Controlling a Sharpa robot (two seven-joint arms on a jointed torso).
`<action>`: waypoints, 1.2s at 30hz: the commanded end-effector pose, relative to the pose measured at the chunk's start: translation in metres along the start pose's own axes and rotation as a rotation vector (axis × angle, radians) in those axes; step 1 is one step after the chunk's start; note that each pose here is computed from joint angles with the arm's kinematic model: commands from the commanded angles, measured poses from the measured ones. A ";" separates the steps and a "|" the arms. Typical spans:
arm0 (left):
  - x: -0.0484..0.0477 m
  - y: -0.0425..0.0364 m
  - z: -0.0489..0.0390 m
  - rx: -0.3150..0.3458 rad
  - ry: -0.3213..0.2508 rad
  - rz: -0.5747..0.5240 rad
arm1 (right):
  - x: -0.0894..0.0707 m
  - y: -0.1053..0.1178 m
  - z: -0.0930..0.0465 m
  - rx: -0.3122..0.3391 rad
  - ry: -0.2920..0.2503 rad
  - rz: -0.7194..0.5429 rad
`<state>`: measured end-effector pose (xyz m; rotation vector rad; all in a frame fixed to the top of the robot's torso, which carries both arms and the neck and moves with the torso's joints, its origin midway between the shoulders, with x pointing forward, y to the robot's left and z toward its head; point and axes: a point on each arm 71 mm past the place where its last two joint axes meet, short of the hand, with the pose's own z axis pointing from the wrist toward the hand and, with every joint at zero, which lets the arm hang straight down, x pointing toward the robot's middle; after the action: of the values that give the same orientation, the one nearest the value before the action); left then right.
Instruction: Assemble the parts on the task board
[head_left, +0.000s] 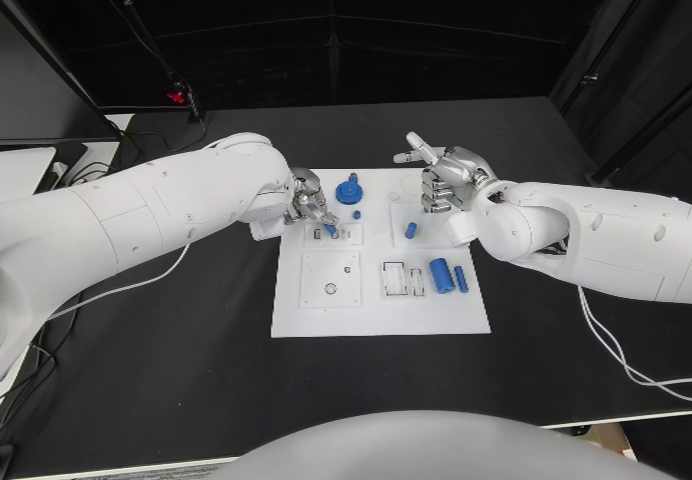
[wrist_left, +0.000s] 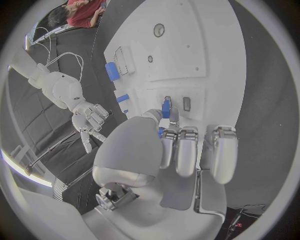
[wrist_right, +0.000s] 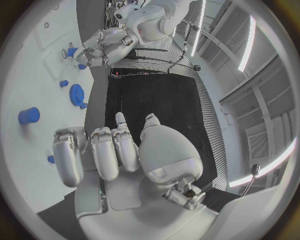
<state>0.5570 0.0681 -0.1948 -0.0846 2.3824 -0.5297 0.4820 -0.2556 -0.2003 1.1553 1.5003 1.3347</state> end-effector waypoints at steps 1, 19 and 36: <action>-0.0029 0.0000 -0.0020 -0.020 -0.069 -0.024 | 0.000 0.001 0.000 -0.010 0.002 0.001; 0.0017 0.0028 -0.0048 -0.019 -0.126 -0.031 | -0.001 0.000 -0.001 -0.010 0.003 0.002; 0.0143 0.0078 -0.0069 -0.027 -0.121 -0.023 | -0.003 0.000 -0.003 -0.010 0.001 0.002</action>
<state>0.5417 0.0745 -0.2026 -0.1452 2.2925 -0.5037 0.4805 -0.2606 -0.2013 1.1597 1.4969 1.3264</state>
